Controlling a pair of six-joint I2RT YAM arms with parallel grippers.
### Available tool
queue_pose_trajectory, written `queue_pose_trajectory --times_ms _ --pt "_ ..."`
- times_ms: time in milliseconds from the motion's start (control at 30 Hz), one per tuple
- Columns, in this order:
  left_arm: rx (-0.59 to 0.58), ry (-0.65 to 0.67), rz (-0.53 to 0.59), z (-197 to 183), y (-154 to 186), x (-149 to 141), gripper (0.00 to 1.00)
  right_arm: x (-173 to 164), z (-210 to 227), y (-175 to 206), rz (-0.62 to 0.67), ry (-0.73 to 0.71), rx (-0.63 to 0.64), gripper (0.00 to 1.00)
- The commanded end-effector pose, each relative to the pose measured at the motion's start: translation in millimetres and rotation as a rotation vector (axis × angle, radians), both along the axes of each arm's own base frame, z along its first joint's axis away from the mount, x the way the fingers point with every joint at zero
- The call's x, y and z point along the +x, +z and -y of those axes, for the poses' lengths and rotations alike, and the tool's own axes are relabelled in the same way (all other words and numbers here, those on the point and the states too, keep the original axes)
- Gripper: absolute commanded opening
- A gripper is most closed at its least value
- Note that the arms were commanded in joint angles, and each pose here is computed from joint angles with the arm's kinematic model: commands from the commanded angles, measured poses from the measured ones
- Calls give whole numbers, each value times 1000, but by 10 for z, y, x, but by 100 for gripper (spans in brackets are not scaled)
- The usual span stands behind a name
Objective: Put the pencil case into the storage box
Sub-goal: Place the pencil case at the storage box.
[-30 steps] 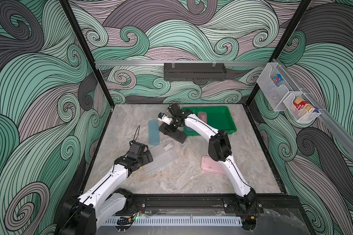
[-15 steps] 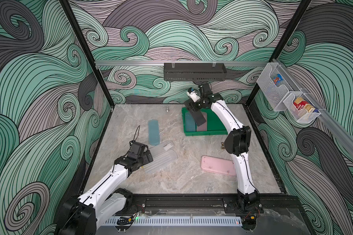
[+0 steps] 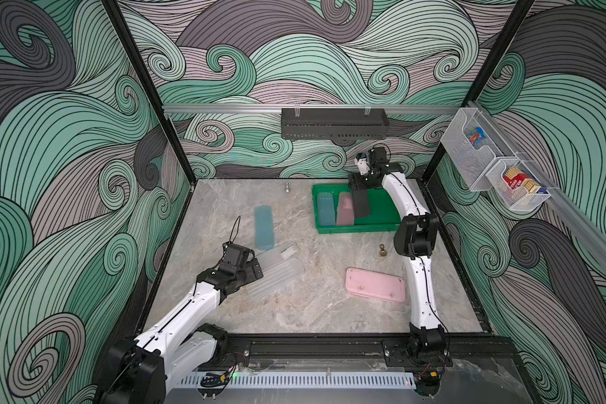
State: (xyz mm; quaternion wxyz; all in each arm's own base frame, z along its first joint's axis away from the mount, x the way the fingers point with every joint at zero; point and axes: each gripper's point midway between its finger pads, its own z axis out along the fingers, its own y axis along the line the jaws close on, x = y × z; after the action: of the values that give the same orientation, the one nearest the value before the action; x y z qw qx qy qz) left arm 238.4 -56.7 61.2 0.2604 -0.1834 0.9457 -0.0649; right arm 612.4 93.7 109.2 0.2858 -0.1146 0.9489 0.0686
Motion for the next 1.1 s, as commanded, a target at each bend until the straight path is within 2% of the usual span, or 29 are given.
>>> queue_pose_trajectory --times_ms 0,633,767,800,833,867,1067 --pt "-1 -17 -10 12 24 18 99 -84 22 -10 -22 -24 -14 68" --pt "-7 -21 -12 23 24 11 99 -438 303 -369 -161 -97 -51 69" --pt "-7 -21 -14 21 19 5 99 -471 354 -395 -170 -106 -66 79" --pt "-7 -21 -13 21 20 5 99 -477 375 -390 -171 -111 -66 84" --pt "-8 -19 -15 20 19 2 99 -484 392 -383 -172 -116 -67 96" --pt "-8 -19 -13 21 22 3 99 -490 411 -375 -172 -118 -66 99" --pt "-7 -16 -14 15 18 -3 99 -539 452 -247 -160 -121 -62 99"
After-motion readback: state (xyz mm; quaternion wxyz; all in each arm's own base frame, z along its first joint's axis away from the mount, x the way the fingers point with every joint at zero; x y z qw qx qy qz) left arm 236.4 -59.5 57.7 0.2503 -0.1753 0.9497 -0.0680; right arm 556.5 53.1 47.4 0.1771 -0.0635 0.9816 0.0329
